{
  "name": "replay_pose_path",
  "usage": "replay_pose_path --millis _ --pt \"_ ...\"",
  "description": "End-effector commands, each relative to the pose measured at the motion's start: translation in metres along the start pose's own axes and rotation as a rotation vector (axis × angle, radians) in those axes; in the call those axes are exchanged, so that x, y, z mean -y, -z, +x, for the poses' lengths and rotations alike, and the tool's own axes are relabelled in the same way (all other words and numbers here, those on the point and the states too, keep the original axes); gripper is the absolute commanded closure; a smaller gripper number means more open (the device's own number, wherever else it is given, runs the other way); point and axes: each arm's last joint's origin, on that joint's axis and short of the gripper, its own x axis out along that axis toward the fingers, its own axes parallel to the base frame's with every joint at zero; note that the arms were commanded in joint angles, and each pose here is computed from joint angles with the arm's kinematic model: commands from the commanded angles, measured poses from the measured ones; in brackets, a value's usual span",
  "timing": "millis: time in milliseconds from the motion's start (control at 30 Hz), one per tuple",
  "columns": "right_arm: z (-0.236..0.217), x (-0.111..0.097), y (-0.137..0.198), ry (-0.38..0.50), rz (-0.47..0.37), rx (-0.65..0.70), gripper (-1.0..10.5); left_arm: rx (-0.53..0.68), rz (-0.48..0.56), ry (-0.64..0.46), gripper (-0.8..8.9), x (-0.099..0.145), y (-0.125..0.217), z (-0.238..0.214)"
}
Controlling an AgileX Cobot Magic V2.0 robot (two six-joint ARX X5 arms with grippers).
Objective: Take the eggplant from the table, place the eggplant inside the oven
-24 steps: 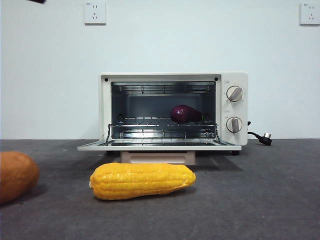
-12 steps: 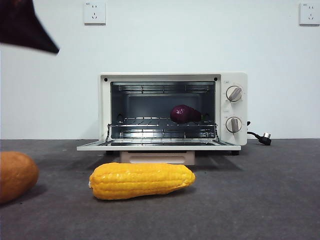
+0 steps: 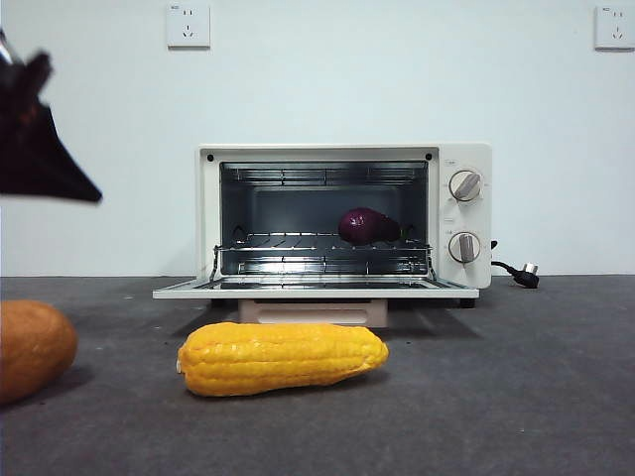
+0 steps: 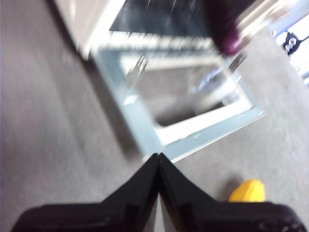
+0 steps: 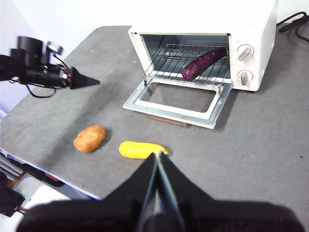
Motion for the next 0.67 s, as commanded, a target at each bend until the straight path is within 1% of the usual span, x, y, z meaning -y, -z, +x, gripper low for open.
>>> replay_pose_path --millis 33,167,433,667 --pt "-0.002 0.000 0.003 0.003 0.011 -0.019 9.6 -0.049 -0.034 0.022 8.20 -0.013 0.009 0.017" --pt "-0.002 0.000 0.003 0.004 0.014 -0.019 9.6 -0.085 -0.043 0.030 8.20 -0.024 0.016 0.033" --pt "-0.001 0.000 0.003 0.004 0.024 -0.019 9.6 -0.108 -0.064 0.034 8.20 -0.040 0.025 0.051" --pt "-0.001 0.000 0.003 0.004 0.025 -0.019 9.6 -0.137 -0.050 0.062 8.20 -0.039 0.031 0.069"
